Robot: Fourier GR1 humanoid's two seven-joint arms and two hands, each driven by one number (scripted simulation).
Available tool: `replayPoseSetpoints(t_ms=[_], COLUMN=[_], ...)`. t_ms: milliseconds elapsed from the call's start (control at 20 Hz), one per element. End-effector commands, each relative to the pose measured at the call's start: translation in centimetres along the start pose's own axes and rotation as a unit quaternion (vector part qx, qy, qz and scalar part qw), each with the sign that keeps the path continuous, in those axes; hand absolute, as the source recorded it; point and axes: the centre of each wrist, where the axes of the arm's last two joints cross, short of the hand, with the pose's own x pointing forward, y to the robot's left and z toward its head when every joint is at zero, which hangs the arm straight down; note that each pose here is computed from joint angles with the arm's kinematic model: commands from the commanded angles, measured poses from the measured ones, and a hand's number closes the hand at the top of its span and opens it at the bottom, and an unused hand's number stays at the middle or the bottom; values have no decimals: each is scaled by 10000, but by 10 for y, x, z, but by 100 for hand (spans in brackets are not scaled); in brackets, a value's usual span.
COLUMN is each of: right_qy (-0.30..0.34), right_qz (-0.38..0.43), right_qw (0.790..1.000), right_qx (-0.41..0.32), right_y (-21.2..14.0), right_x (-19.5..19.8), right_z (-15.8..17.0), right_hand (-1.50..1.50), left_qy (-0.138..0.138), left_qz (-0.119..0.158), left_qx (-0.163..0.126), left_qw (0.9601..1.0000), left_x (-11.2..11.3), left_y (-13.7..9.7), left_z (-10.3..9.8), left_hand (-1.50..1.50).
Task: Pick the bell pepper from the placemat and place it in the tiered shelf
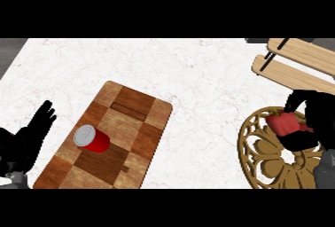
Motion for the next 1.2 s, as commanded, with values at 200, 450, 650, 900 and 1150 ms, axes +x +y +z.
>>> replayPoseSetpoints(t_ms=[200, 450, 650, 900, 1150], right_qy=[-116, -95, -19, -112, 294], right_qz=[-1316, -2036, -2213, -2333, -1835], right_qw=[9908, 9767, 9684, 9601, 9625], right_qx=[-306, -676, -1153, -1537, -1978], right_y=[-78, -123, -159, -199, -231], right_x=[1, -2, 17, 5, 9], right_z=[20, 43, 47, 58, 42], right_hand=[150, 150, 150, 150, 150], left_qy=[75, 107, 32, 87, -2], left_qz=[-7, 62, -73, 23, -46], left_qx=[67, 82, 72, 38, 19], left_qw=[9999, 9999, 9999, 10000, 10000], left_x=[-12, 2, 3, -12, 1], left_y=[11, 6, -19, -12, 19], left_z=[5, 1, -2, 12, -6], left_hand=[0, 0, 0, 0, 0])
